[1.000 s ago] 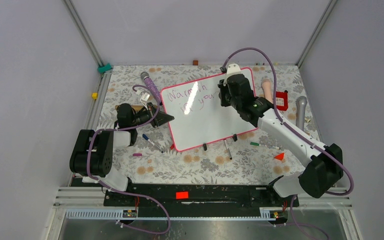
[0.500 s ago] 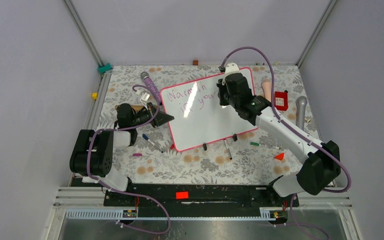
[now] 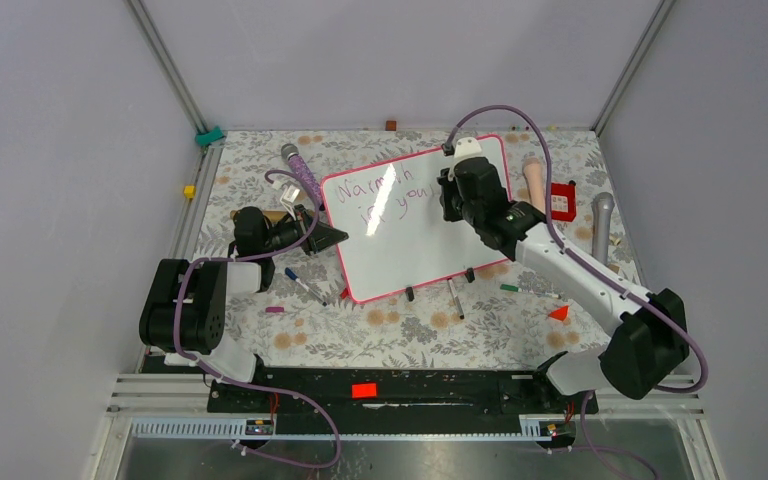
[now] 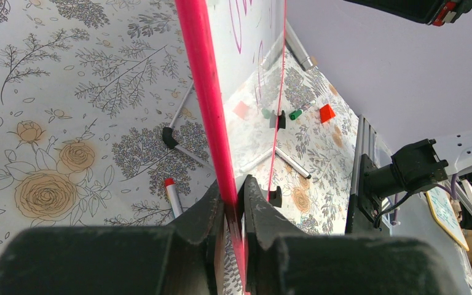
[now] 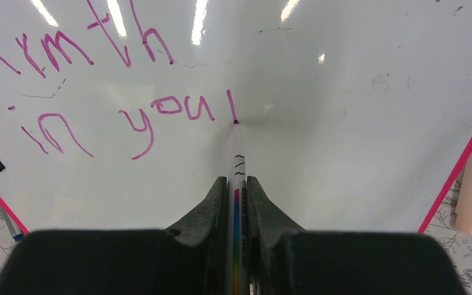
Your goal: Write a sentence on the whiteboard
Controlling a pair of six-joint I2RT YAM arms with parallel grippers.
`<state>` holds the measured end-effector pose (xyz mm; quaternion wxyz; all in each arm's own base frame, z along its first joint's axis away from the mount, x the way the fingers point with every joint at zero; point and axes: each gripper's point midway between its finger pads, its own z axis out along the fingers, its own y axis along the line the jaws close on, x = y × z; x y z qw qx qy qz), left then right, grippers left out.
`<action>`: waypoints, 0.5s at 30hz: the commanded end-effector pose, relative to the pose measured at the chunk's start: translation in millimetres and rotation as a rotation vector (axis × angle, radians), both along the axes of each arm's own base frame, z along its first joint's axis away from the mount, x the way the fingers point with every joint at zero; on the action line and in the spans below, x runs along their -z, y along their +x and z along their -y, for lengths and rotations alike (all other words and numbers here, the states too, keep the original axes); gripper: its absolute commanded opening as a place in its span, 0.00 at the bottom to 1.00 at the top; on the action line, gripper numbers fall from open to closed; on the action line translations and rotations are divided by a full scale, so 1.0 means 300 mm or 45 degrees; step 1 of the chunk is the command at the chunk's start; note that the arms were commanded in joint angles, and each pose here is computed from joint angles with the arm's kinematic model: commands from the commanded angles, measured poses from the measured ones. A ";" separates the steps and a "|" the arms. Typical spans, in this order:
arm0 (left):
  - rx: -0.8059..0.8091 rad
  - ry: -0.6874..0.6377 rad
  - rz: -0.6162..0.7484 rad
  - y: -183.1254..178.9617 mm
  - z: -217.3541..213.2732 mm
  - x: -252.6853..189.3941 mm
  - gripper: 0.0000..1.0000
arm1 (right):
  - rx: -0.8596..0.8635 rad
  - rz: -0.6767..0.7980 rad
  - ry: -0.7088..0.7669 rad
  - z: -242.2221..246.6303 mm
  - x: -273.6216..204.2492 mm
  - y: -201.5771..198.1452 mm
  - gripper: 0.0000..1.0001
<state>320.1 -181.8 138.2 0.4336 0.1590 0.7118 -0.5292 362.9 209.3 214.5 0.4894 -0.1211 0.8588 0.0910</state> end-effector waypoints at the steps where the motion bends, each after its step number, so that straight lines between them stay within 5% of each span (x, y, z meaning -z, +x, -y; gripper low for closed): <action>1: -0.077 0.100 0.116 0.042 -0.024 0.043 0.00 | 0.021 -0.027 -0.002 0.027 0.035 -0.014 0.00; 15: -0.078 0.100 0.116 0.041 -0.024 0.043 0.00 | 0.024 0.008 0.006 -0.007 -0.004 0.048 0.00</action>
